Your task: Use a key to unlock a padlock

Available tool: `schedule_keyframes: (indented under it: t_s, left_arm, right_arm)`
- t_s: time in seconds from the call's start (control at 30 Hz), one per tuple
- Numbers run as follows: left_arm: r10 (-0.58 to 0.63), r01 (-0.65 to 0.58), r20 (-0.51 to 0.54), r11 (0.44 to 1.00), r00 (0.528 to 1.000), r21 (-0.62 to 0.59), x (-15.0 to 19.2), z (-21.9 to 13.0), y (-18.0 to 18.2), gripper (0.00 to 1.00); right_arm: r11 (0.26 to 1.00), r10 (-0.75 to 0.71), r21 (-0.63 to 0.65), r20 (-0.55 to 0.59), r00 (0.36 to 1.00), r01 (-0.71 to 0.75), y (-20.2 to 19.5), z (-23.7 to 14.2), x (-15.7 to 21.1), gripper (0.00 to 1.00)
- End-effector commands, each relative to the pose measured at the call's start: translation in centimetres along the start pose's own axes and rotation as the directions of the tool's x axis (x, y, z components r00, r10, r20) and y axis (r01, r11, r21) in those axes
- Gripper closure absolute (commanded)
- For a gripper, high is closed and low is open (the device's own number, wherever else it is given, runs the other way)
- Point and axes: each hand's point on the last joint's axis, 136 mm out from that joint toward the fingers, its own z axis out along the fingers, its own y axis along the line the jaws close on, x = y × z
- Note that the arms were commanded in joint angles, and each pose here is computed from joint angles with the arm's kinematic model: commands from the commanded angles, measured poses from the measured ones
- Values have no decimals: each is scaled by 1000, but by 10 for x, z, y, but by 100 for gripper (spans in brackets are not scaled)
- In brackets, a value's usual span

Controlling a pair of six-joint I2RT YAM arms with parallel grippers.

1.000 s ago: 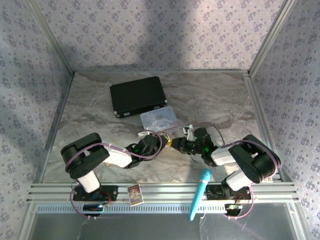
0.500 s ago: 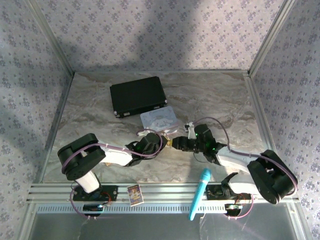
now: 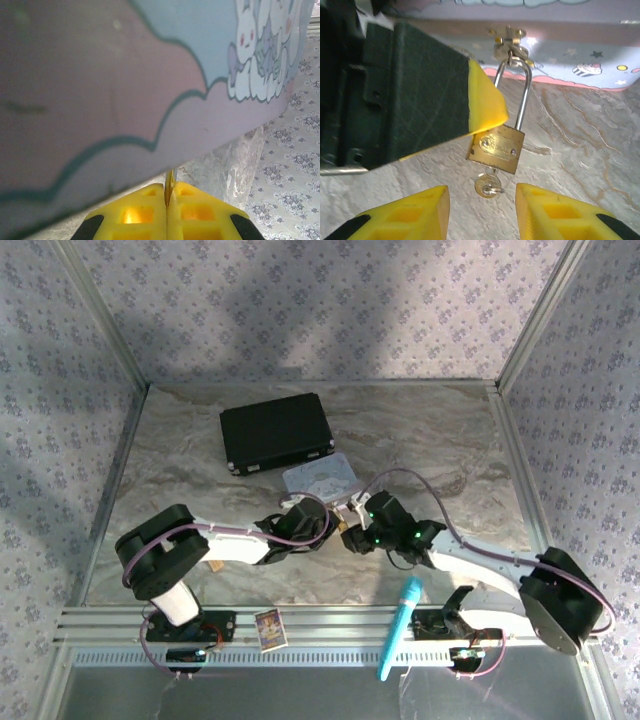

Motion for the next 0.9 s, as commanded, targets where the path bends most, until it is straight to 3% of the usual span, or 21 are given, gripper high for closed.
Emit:
schedule_keyframes:
  t_s: [0.0, 0.2, 0.53, 0.7, 0.87]
  left_arm:
    - [-12, 9, -35, 996, 999, -94, 5, 0, 21, 100]
    - [-12, 9, -36, 995, 999, -101, 5, 0, 23, 100]
    - [-15, 10, -54, 995, 998, -98, 8, 1, 21, 100]
    - [-13, 6, -58, 994, 998, -112, 9, 2, 25, 100]
    - [-1, -10, -70, 988, 998, -156, 12, 6, 39, 96]
  right_arm:
    - [997, -66, 32, -71, 995, 68, -4, 6, 8, 62]
    - [993, -101, 60, -49, 994, 104, 3, 16, 0, 65]
    - [990, -103, 96, -27, 994, 105, -2, 22, -6, 79]
    - [996, -80, 25, -26, 996, 81, 5, 26, -7, 92]
    - [990, 70, -127, 29, 997, -66, 7, 23, -10, 95]
